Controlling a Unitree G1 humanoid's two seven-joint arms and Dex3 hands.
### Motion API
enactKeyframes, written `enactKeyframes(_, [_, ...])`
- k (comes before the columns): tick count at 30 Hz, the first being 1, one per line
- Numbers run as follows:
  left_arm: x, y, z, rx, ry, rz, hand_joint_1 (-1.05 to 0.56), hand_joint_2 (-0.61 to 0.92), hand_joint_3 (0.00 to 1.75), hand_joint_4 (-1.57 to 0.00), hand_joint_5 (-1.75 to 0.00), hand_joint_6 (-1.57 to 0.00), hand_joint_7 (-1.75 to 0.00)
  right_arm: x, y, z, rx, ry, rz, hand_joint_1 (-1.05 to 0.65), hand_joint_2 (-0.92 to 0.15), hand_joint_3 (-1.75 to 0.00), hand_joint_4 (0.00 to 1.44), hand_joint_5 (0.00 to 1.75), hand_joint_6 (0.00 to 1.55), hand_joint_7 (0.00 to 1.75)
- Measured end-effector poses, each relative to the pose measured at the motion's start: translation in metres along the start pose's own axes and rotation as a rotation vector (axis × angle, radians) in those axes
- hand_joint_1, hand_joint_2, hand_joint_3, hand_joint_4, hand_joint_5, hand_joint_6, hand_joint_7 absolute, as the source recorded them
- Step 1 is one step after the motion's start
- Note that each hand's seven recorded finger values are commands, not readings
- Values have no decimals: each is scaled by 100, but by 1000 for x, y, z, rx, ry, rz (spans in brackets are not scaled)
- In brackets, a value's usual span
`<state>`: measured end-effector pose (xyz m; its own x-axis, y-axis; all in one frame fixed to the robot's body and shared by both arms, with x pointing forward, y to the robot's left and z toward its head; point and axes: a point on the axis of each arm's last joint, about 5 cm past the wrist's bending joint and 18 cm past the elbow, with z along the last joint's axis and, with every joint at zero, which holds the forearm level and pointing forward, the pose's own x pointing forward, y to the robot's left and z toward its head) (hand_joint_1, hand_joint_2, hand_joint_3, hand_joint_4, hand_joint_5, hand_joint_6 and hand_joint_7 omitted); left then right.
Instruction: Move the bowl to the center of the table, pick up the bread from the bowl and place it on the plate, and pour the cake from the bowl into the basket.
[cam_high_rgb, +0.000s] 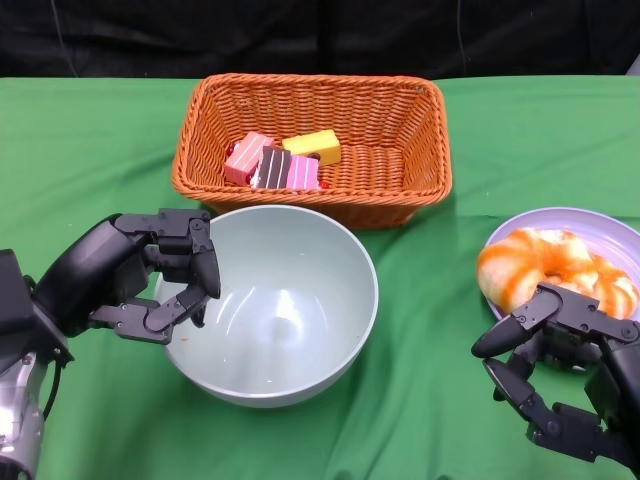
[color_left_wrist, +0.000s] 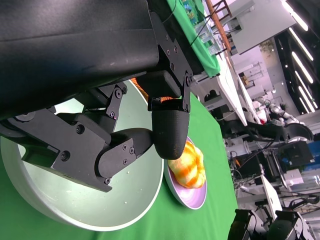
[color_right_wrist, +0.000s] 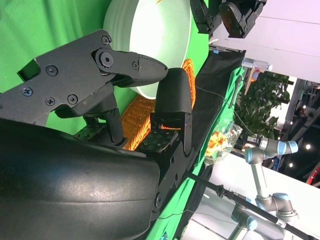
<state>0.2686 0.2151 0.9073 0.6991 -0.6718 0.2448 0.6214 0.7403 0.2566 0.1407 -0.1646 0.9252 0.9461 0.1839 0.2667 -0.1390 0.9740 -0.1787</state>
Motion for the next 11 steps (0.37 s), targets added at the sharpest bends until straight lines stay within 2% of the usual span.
enactKeyframes(11, [0,0,0,-2,2,1,-13,63,95,-77,-166,-72,-142,-8,1,2,3,20,-2,-22,-67,-65,76,150,74,115])
